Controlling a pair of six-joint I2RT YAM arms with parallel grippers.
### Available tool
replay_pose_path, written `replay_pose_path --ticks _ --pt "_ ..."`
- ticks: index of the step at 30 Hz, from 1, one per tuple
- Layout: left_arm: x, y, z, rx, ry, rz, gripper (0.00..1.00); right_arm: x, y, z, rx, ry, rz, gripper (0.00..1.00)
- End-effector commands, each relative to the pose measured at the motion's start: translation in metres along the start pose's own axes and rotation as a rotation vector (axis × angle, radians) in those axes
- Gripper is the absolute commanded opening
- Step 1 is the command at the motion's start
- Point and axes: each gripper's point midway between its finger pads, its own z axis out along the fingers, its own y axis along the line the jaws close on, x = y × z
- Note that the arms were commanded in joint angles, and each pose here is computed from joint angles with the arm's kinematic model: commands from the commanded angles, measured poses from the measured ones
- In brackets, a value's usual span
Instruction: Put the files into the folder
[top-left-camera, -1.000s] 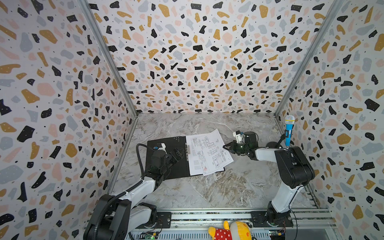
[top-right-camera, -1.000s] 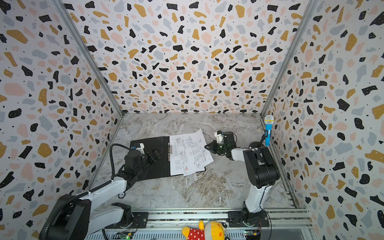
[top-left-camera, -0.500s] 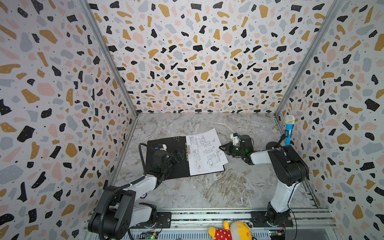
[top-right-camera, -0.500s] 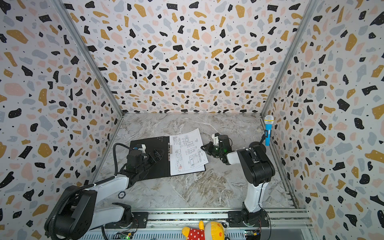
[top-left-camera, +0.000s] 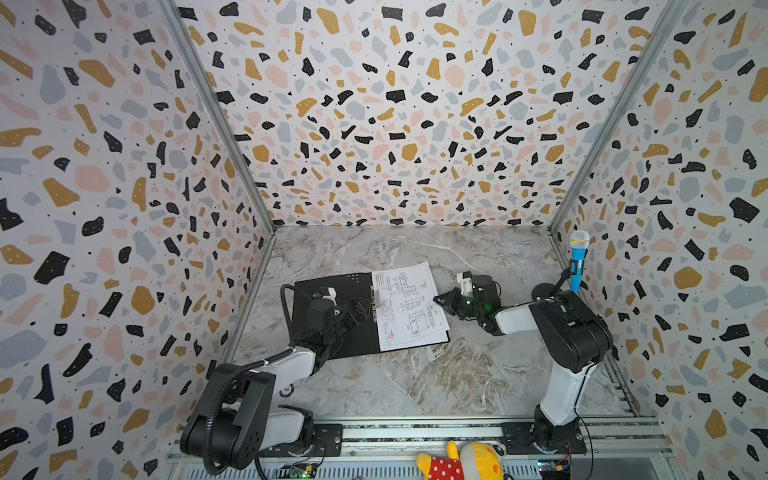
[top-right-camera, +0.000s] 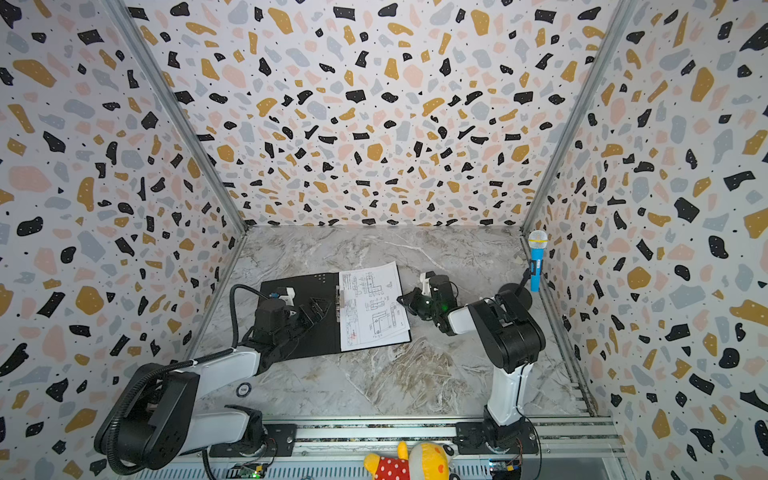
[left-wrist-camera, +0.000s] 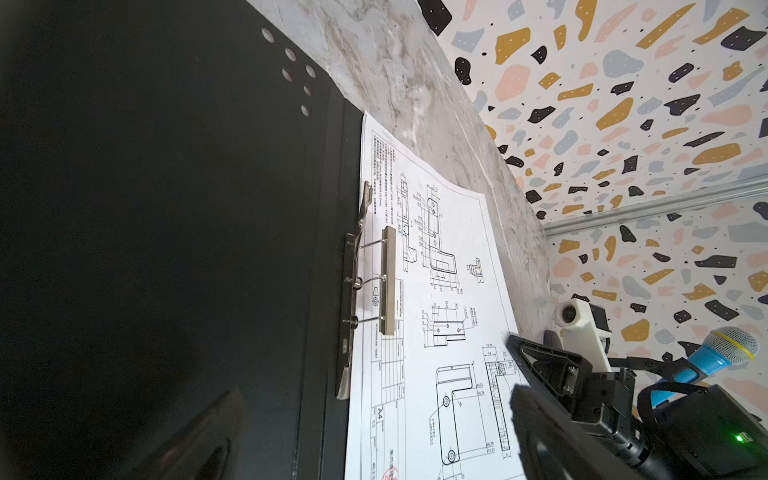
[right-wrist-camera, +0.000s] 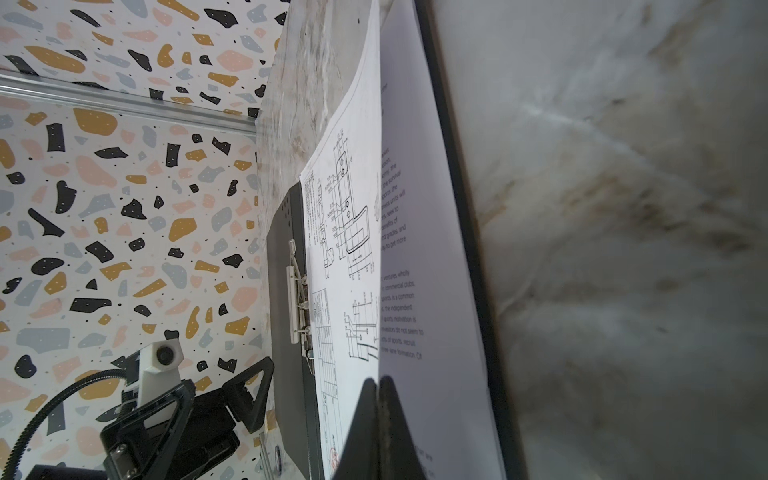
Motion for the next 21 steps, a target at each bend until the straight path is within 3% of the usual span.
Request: replay_pose_path --ticks 1,21 --pt "-0.0162 -0.0198 -0.0001 0.066 -0.042 0.032 1.0 -0.0047 0.0136 -0.0034 -0.022 -0.03 -0.009 0.0" --pt "-0.0156 -0.0208 0.0004 0.071 -0.038 0.033 1.0 0.002 0.0152 -0.0027 -0.018 -0.031 0.009 0.0"
